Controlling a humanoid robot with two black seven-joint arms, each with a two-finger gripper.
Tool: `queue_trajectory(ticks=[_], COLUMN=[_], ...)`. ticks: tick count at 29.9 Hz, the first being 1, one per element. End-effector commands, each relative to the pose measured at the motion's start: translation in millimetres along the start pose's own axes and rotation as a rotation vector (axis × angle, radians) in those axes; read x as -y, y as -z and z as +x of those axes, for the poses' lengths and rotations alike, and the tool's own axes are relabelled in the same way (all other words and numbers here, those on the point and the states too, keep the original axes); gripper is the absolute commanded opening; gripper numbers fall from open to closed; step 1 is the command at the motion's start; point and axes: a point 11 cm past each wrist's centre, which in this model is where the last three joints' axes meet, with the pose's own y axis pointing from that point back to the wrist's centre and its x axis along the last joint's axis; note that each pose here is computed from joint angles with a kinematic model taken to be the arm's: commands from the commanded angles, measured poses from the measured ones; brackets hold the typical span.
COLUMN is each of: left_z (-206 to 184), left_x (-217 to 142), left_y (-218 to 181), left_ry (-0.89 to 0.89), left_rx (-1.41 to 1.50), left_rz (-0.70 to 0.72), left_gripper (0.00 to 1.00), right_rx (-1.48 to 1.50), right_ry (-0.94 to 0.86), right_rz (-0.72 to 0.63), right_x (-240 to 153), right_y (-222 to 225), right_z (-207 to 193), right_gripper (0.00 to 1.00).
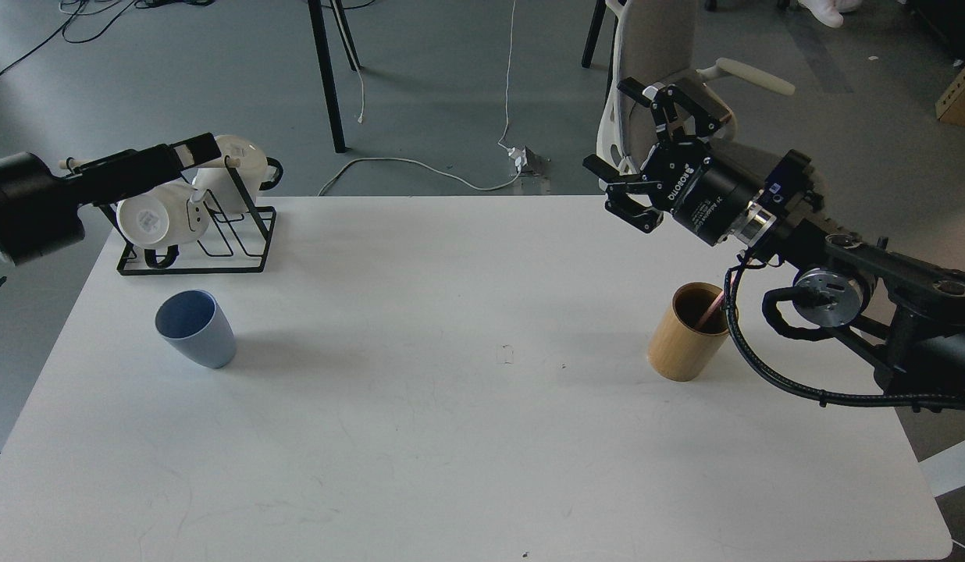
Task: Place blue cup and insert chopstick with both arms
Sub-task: 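Lower the left gripper and grasp the blue cup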
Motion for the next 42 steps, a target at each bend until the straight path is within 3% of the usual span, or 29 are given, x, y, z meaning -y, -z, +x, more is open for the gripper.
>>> queue_trajectory(ticks=[1,6,13,28,34,42], left_z=[-1,-18,-41,-94,-97,-102], left_x=[-4,-29,-53,-17,-9,0], left_y=[21,79,133,151,159,161], left_ry=[-0.003,0.131,0.313,0.366,0.359,0.339], left_rx=[0.015,0.232,0.493,0.423,0.418,0.384], left_rz=[0.061,0.243,0.382,0.371,0.394,0.401], left_gripper=[0.99,0.99,0.99,0.96,0.95,0.87], right_rx=[-0.002,-0.011,-0.019,-0.01,-0.011,-0.006], right_ry=[-0.004,-0.025,-0.039,-0.058,-0.063,-0.072], right_rz=[-0.001,0.0,0.0,-0.014,-0.015,-0.021], right_x=[0,0,0,-6,-6,-9], right_y=[0,0,-1,-10,-11,-15], right_z=[0,3,4,6,6,7], right_gripper=[0.99,0.99,0.99,0.99,0.99,0.99])
